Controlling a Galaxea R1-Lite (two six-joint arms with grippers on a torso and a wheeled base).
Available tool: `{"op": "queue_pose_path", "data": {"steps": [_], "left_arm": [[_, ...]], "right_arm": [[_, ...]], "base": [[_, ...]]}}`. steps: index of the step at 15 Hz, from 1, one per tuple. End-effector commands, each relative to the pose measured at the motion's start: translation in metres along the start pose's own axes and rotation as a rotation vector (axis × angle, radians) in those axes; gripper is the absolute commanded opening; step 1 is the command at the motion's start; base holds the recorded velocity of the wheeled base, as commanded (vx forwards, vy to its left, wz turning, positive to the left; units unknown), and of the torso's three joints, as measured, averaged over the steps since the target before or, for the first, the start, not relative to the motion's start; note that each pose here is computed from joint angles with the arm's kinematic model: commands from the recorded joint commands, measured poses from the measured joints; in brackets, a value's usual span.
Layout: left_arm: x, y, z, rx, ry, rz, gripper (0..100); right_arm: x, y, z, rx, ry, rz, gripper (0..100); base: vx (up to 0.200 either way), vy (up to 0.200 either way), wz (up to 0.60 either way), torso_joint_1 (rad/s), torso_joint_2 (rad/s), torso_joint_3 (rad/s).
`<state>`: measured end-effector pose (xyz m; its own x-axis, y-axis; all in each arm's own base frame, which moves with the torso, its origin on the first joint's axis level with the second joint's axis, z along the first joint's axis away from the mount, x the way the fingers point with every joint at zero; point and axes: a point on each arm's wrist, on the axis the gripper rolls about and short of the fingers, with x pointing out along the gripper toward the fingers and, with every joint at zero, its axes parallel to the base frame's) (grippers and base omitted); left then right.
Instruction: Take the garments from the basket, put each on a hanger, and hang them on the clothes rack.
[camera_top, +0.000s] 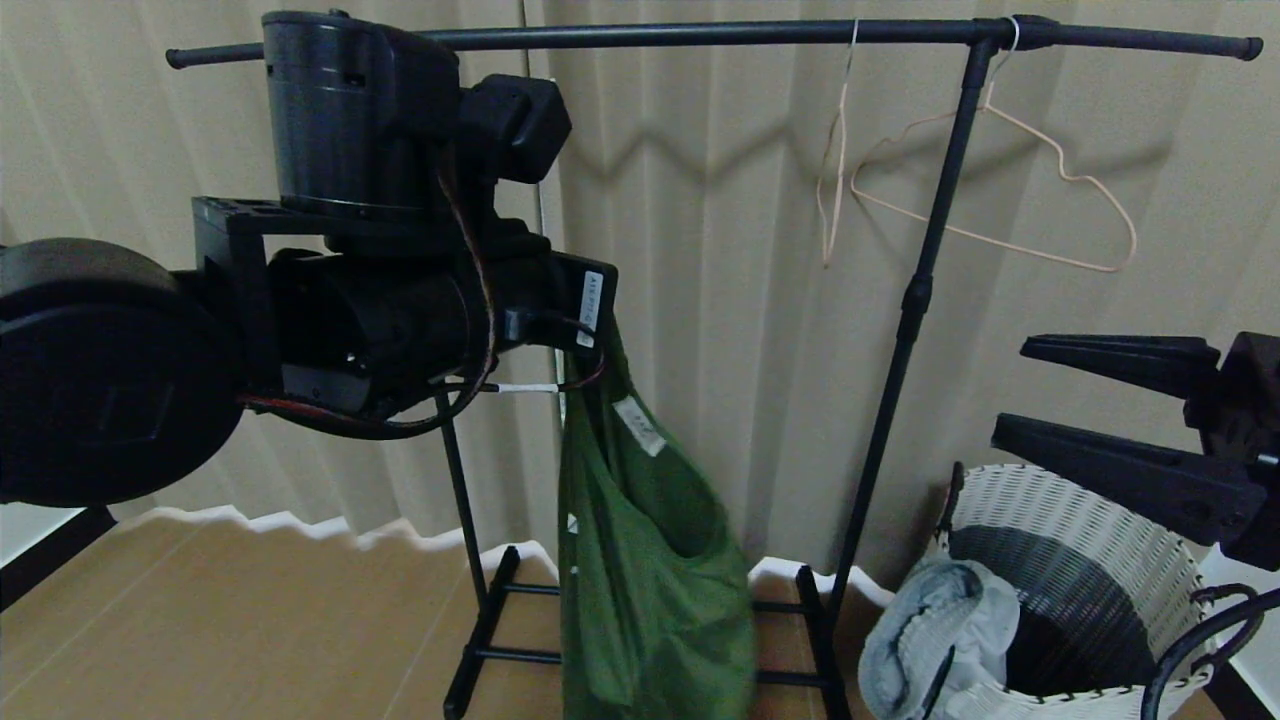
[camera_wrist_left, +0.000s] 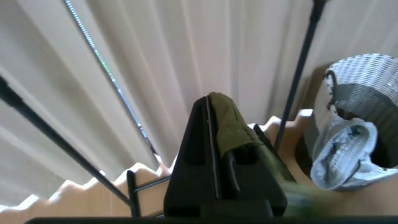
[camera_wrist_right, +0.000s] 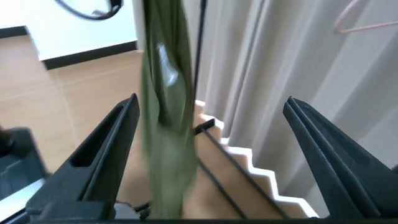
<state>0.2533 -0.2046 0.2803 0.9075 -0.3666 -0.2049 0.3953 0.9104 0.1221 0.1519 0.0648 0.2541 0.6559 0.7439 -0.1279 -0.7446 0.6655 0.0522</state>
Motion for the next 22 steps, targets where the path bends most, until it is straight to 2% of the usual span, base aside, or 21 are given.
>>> {"op": "queue_pose_path", "data": {"steps": [1,3,4,5,6,7,9,11,12,13,15,16,20,21,22], "left_arm": [[0.001,0.000,-0.001,0.001,0.003,0.010,0],[-0.008,0.005,-0.012,0.015,0.042,0.088,0],[-0.025,0.012,-0.019,0.024,0.060,0.100,0],[-0.038,0.020,-0.030,0.033,0.082,0.112,0],[-0.041,0.024,-0.035,0.038,0.096,0.124,0],[-0.059,0.038,-0.046,0.057,0.116,0.160,0],[-0.093,0.053,-0.059,0.073,0.116,0.193,0],[-0.134,0.064,-0.085,0.066,0.119,0.220,0],[-0.142,0.066,-0.091,0.065,0.120,0.226,0],[-0.169,0.076,-0.120,0.048,0.139,0.283,0],[-0.183,0.087,-0.139,0.013,0.165,0.380,0],[-0.188,0.092,-0.143,-0.015,0.160,0.399,0],[-0.197,0.096,-0.146,-0.044,0.135,0.412,0],[-0.199,0.096,-0.141,-0.046,0.105,0.377,0],[-0.199,0.096,-0.141,-0.042,0.102,0.360,0]], "right_arm": [[-0.002,0.002,-0.002,-0.002,0.000,0.006,100],[-0.006,-0.004,-0.012,-0.040,0.031,-0.041,100],[-0.014,-0.011,-0.023,-0.115,0.059,-0.111,100],[-0.020,-0.018,-0.034,-0.178,0.104,-0.207,100],[-0.022,-0.022,-0.038,-0.199,0.127,-0.259,100],[-0.026,-0.029,-0.048,-0.232,0.193,-0.422,100],[-0.030,-0.029,-0.056,-0.227,0.234,-0.510,100],[-0.036,-0.028,-0.064,-0.230,0.242,-0.598,100],[-0.037,-0.028,-0.066,-0.231,0.243,-0.613,100],[-0.042,-0.028,-0.075,-0.229,0.240,-0.670,100],[-0.047,-0.032,-0.082,-0.225,0.228,-0.719,100],[-0.048,-0.035,-0.084,-0.224,0.221,-0.742,100],[-0.049,-0.035,-0.083,-0.224,0.216,-0.746,100],[-0.048,-0.036,-0.083,-0.223,0.215,-0.742,100],[-0.048,-0.035,-0.083,-0.221,0.214,-0.741,100]], "base": [[0.000,0.000,0.00,0.000,0.00,0.000],[0.000,0.000,0.00,0.000,0.00,0.000],[0.000,0.000,0.00,0.000,0.00,0.000],[0.000,0.000,0.00,0.000,0.00,0.000],[0.000,0.000,0.00,0.000,0.00,0.000],[0.000,0.000,0.00,0.000,0.00,0.000],[0.000,0.000,0.00,0.000,0.00,0.000],[0.000,0.000,0.00,0.000,0.00,0.000],[0.000,0.000,0.00,0.000,0.00,0.000],[0.000,0.000,0.00,0.000,0.00,0.000],[0.000,0.000,0.00,0.000,0.00,0.000],[0.000,0.000,0.00,0.000,0.00,0.000],[0.000,0.000,0.00,0.000,0.00,0.000],[0.000,0.000,0.00,0.000,0.00,0.000],[0.000,0.000,0.00,0.000,0.00,0.000]]}}
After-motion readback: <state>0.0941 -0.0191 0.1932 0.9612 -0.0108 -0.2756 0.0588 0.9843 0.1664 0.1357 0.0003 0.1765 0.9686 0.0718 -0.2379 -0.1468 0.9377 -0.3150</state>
